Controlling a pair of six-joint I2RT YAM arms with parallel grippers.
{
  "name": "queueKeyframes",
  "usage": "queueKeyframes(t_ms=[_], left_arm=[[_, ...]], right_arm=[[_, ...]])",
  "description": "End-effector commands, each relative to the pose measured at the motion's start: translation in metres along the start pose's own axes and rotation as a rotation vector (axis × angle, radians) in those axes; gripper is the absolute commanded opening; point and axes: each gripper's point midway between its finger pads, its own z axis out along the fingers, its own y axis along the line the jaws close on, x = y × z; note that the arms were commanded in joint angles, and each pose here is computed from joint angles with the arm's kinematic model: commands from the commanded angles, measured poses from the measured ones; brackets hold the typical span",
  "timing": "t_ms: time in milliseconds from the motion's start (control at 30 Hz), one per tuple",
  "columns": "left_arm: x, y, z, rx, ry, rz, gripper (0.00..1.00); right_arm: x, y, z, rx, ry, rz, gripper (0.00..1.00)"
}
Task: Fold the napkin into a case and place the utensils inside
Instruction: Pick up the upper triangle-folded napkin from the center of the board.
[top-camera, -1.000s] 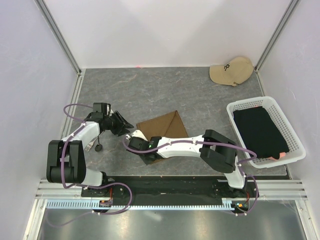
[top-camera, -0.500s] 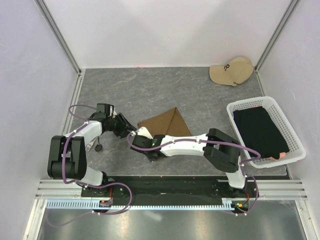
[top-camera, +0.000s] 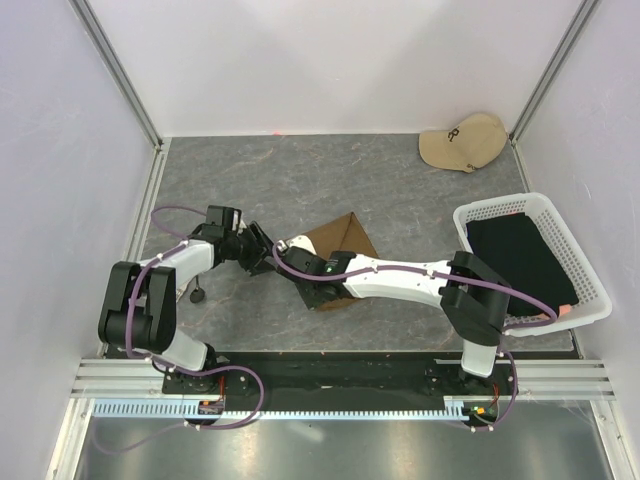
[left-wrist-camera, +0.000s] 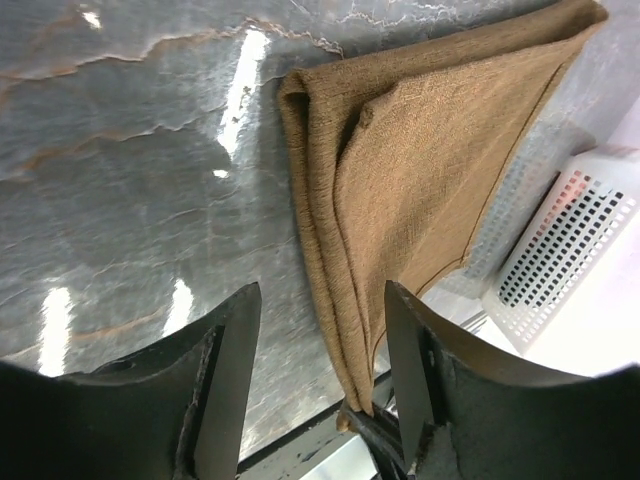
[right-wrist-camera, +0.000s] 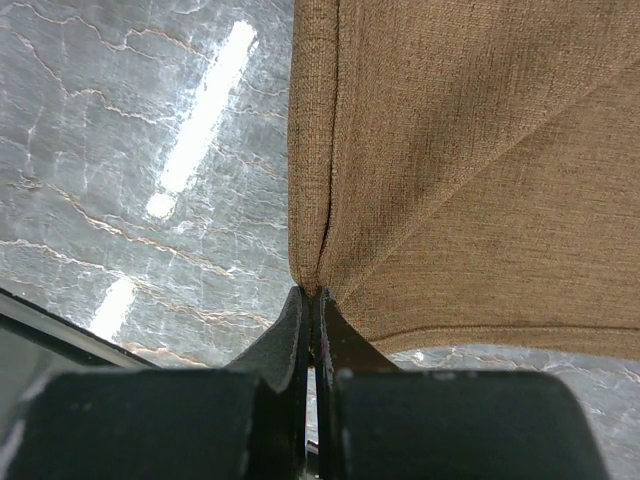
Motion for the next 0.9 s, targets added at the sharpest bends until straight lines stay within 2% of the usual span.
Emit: queueKeyframes(t_ms=[0, 133, 267, 367, 400, 500, 533, 567, 667, 867], left_arm=[[-0.008, -0.014, 0.014, 0.01, -0.011, -0.015, 0.6], [-0.007, -0.006, 0.031, -0.036, 0.016, -0.038, 0.6], [-0.012, 0.003, 0.04, -0.077, 0.009, -0.06, 0.55], [-0.023, -0.001, 0.042, -0.086, -0.014, -0.044, 0.37], [-0.029, -0.007, 0.041, -0.078, -0.03, -0.038, 0.25], [-0.04, -0.019, 0.033, -0.083, -0.052, -0.009, 0.08], [-0.043, -0.022, 0.029, -0.084, -0.061, 0.016, 0.06], [-0.049, -0.032, 0.018, -0.064, -0.087, 0.038, 0.02], [-0.059, -0.035, -0.007, -0.059, -0.127, 0.065, 0.02], [-0.109, -0.045, -0.115, -0.028, -0.358, 0.093, 0.02]], right_arm=[[-0.013, 0.007, -0.014, -0.055, -0.041, 0.03, 0.0], [-0.017, 0.004, -0.016, -0.057, -0.046, 0.04, 0.0], [-0.021, 0.003, -0.019, -0.064, -0.055, 0.048, 0.0], [-0.02, 0.003, -0.021, -0.069, -0.053, 0.043, 0.0], [-0.02, 0.004, -0.022, -0.075, -0.051, 0.038, 0.0], [-0.022, 0.01, -0.028, -0.106, -0.057, 0.021, 0.0], [-0.027, 0.013, -0.032, -0.121, -0.066, 0.017, 0.0], [-0.026, 0.019, -0.036, -0.136, -0.066, 0.004, 0.0], [-0.03, 0.044, -0.048, -0.208, -0.066, -0.025, 0.0], [-0.062, 0.133, -0.081, -0.434, -0.111, -0.087, 0.0]])
